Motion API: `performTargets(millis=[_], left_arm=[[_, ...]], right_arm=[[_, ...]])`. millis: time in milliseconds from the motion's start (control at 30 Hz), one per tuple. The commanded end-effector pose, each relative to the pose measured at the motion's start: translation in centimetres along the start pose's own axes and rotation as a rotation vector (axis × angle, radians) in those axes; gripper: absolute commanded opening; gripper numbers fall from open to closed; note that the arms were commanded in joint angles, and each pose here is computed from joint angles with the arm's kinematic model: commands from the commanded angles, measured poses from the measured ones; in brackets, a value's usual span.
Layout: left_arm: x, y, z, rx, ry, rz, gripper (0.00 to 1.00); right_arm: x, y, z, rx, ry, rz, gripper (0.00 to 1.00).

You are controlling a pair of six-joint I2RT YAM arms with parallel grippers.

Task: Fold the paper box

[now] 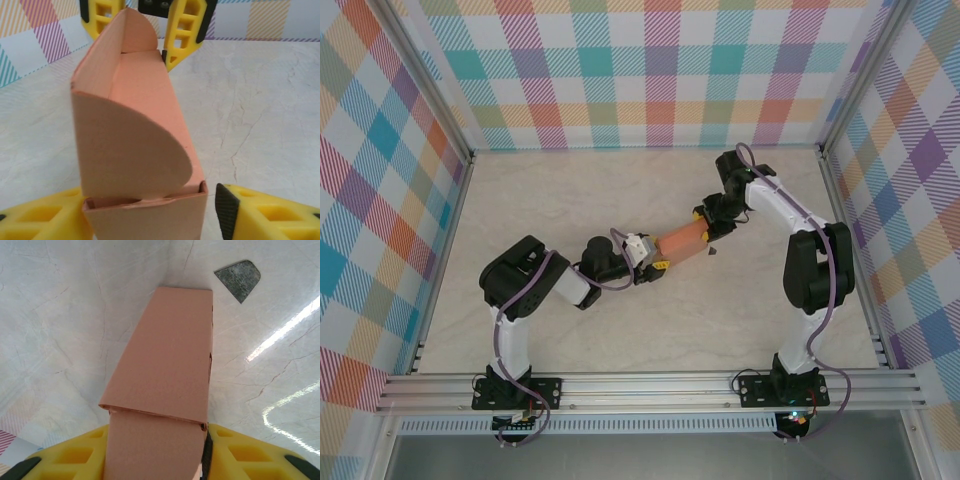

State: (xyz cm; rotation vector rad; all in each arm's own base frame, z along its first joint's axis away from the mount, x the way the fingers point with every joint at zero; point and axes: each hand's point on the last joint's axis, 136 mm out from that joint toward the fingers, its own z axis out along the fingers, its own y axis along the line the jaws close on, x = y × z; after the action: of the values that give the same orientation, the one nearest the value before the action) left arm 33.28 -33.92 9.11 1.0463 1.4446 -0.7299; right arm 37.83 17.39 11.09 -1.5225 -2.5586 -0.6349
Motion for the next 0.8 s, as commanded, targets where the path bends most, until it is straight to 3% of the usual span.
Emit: performTargets(millis=[0,300,767], left_arm=[[-1.2,-0.1,0.5,-0.012,-0.059,0.050,0.56],[-1.0,-0.9,0.7,0.050,-0.046,0.067,0.44],[-1.1,-0.4,1.7,0.056,-0.017,0.049,0.43]], right_arm=[[-0.6,-3.2,0.1,0.113,-0.028,0.036,0.42],[-1.2,-1.9,-0.9,0.067,-0.068,-0.057,0.52],[-1.9,-3.8,-5.7,-0.001,-0.137,-0.137,0.70]])
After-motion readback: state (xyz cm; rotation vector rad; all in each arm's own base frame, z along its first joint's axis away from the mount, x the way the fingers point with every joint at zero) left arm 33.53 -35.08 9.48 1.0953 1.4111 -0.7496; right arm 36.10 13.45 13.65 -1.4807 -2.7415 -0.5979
